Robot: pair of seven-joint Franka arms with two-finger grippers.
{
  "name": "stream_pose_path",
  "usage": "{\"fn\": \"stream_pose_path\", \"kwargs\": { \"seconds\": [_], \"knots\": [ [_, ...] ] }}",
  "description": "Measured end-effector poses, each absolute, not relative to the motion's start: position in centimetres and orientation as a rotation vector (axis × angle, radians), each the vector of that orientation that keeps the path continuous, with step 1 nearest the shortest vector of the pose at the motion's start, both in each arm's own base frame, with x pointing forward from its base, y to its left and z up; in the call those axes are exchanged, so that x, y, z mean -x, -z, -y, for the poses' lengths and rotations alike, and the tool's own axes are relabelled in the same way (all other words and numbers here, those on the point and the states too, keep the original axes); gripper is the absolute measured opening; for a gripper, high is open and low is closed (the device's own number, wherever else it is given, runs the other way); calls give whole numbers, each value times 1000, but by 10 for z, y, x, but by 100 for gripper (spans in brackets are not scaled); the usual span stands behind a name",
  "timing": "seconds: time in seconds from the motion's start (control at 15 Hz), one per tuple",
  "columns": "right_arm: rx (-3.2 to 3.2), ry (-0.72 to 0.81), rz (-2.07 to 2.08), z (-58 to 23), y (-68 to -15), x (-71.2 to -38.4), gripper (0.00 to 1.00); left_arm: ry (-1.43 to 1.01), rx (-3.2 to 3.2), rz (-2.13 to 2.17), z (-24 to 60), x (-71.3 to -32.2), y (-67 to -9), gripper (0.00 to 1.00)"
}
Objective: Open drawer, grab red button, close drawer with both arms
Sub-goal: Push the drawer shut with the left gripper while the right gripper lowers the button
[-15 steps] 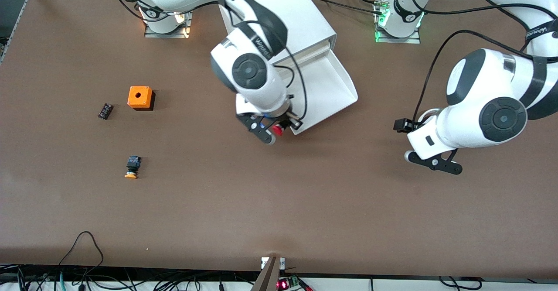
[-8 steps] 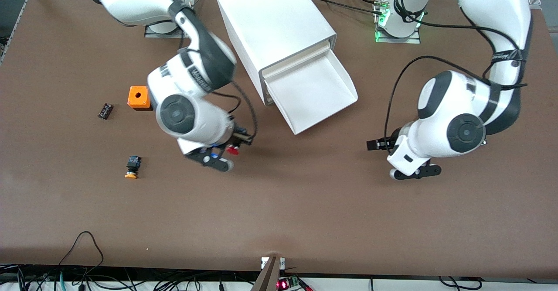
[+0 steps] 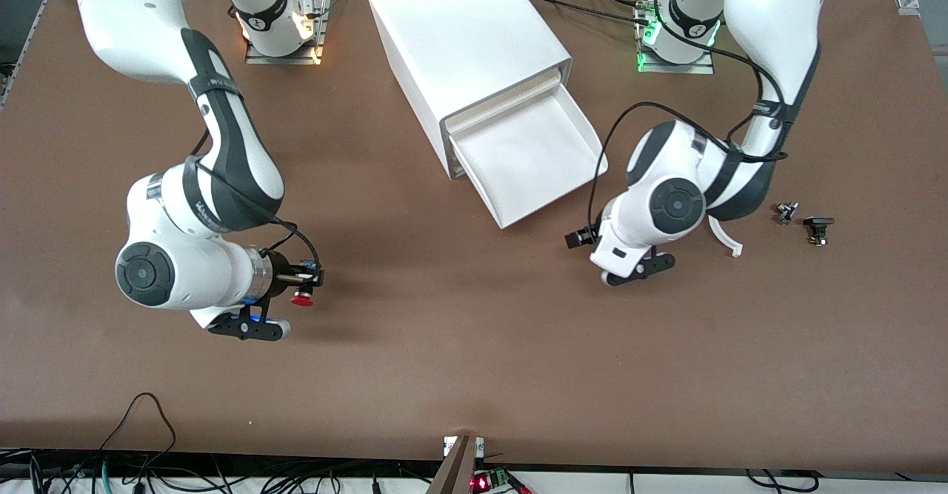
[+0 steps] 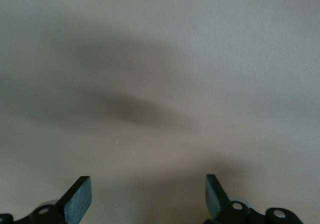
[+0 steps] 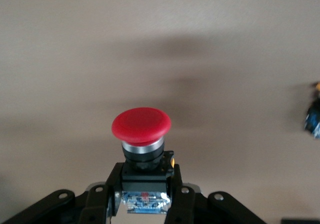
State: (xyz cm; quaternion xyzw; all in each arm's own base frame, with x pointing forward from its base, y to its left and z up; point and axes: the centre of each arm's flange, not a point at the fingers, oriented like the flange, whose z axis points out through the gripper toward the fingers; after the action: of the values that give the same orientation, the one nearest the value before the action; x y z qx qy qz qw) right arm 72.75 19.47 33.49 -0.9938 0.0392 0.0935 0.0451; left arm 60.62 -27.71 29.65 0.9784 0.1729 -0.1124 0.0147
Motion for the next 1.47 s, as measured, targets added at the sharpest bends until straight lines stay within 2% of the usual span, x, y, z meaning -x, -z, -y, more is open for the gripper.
{"fn": "stream_pose_path", "kwargs": {
  "seconds": [0.27,0.6,1.2,1.47],
  "knots": [
    [3073,-269,-31,-165,-267,-727,41,372,-3051,-630,300,-586,-286,100],
    [3065,-299,-29,-109,-220,-721,41,405,-3073,-661,344,-549,-278,100],
    [3064,-346,-68,-88,-203,-715,41,522,-3107,-502,399,-474,-272,100],
    [3065,-348,-81,-80,-200,-714,41,546,-3107,-505,417,-452,-274,100]
  ]
}}
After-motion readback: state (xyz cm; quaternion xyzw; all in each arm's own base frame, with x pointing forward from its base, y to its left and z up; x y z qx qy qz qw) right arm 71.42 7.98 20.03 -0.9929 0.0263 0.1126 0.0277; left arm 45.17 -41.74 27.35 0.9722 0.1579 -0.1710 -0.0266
